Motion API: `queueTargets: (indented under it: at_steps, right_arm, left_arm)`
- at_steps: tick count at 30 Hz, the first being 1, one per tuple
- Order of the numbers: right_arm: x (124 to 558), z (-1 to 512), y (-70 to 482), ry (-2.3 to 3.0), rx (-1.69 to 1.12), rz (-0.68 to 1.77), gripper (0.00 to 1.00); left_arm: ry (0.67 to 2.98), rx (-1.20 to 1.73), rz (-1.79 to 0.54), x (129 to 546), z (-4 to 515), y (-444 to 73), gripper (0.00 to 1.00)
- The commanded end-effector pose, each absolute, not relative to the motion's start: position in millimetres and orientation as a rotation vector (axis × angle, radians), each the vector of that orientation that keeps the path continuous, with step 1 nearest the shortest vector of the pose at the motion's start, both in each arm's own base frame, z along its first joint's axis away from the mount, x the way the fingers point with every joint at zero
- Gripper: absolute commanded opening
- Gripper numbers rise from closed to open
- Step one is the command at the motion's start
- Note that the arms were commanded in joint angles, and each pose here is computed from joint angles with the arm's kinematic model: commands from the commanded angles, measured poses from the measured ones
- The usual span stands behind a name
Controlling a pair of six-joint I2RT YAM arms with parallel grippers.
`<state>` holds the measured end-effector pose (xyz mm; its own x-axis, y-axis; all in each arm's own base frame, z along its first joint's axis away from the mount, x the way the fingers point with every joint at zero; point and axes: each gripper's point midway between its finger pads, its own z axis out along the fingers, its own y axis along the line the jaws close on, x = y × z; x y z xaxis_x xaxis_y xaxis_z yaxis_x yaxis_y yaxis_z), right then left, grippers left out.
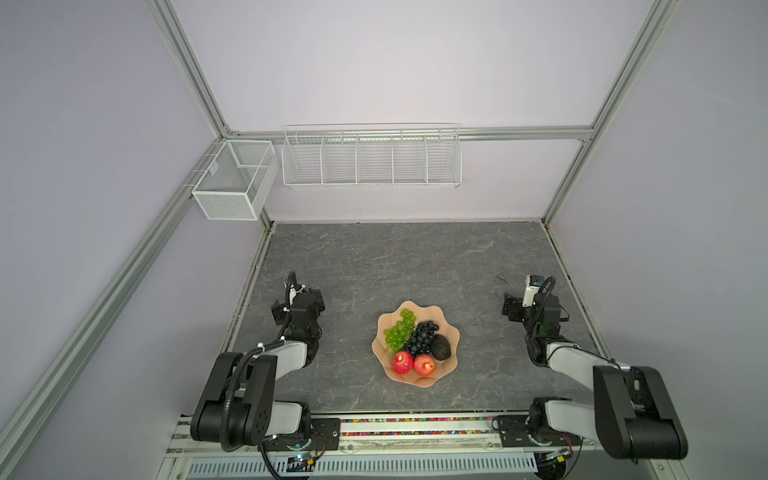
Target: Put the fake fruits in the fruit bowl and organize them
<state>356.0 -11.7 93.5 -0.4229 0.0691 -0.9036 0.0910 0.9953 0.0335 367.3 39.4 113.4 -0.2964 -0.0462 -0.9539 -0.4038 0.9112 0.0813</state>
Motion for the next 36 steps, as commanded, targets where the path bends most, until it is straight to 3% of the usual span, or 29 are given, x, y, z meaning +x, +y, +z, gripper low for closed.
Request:
queueTargets:
  at_steps: [1, 14, 36]
  right_arm:
    - [369, 125, -7, 1.861, 0.024, -0.029, 0.89]
    - [397, 95, 0, 1.909, -0.039, -0.019, 0.89]
    - [395, 92, -1, 1.93, -0.033, -0.024, 0.89]
  left_arm:
    - [1.731, -0.297, 0.278, 385, 132, 32, 0.99]
    - [1.759, -0.267, 0.285, 395, 122, 28, 0.99]
    - [1.761, -0.265, 0.28, 394, 122, 28, 0.99]
